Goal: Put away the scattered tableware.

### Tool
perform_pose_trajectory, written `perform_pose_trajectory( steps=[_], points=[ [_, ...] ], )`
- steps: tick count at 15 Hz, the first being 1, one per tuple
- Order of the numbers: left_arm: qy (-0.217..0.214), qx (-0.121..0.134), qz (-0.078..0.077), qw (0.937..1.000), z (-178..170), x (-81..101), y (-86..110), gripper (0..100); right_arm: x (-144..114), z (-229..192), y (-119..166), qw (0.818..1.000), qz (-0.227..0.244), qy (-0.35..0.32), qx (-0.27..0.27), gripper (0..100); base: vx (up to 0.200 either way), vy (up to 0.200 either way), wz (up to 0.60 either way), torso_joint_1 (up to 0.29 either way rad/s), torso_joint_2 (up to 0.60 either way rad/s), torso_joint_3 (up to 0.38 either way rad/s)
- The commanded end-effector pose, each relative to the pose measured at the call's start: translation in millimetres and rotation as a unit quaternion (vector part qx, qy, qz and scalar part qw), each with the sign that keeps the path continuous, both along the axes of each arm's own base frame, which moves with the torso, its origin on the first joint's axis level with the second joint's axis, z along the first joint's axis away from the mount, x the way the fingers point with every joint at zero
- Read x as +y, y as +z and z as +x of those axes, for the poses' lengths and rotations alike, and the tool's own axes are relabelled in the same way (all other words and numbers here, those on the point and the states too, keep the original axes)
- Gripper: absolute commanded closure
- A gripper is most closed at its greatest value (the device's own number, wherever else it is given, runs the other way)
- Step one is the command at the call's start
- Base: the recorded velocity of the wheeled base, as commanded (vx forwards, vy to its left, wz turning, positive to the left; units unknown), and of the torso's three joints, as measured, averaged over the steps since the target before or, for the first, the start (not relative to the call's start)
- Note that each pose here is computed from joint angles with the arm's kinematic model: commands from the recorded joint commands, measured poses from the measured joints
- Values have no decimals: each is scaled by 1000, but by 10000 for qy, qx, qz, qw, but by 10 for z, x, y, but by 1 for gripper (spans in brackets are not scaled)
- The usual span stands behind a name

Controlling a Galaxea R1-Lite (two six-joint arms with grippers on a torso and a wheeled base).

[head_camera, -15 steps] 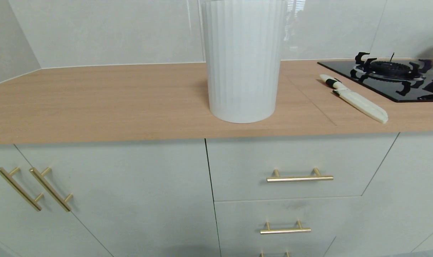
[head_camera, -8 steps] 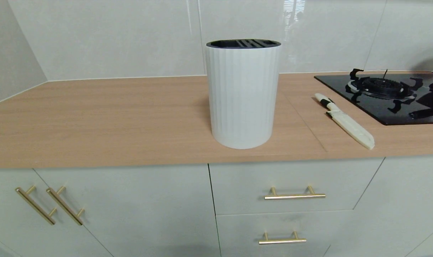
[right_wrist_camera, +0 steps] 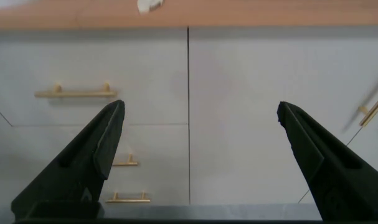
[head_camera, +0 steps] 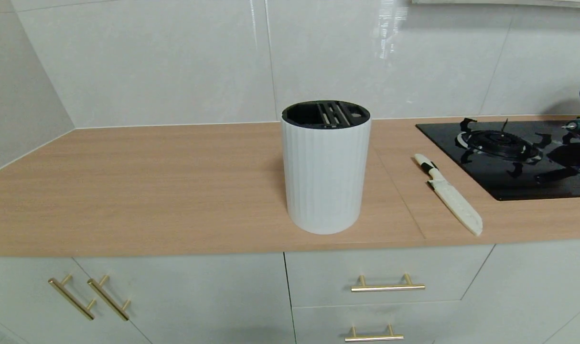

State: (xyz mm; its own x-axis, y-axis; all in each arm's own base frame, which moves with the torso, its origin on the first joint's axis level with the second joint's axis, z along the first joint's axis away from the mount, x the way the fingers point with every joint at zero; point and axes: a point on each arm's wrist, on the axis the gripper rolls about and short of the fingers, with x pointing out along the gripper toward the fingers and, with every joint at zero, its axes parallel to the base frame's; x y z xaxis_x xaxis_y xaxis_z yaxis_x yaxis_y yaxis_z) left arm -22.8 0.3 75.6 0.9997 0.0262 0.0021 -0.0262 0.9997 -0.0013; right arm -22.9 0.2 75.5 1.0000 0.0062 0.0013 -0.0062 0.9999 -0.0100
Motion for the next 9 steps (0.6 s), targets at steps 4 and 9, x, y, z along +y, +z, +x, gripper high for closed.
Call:
perform_pose_trajectory(
  steps=[4, 9],
  points=[
    [7, 3, -1, 10000, 0, 0, 0, 0, 0, 1, 0, 10000, -4, 0, 6, 0, 0, 0, 0, 211, -498, -289],
    [7, 3, -1, 10000, 0, 0, 0, 0, 0, 1, 0, 10000, -4, 0, 6, 0, 0, 0, 0, 230, -530, -292]
  ],
)
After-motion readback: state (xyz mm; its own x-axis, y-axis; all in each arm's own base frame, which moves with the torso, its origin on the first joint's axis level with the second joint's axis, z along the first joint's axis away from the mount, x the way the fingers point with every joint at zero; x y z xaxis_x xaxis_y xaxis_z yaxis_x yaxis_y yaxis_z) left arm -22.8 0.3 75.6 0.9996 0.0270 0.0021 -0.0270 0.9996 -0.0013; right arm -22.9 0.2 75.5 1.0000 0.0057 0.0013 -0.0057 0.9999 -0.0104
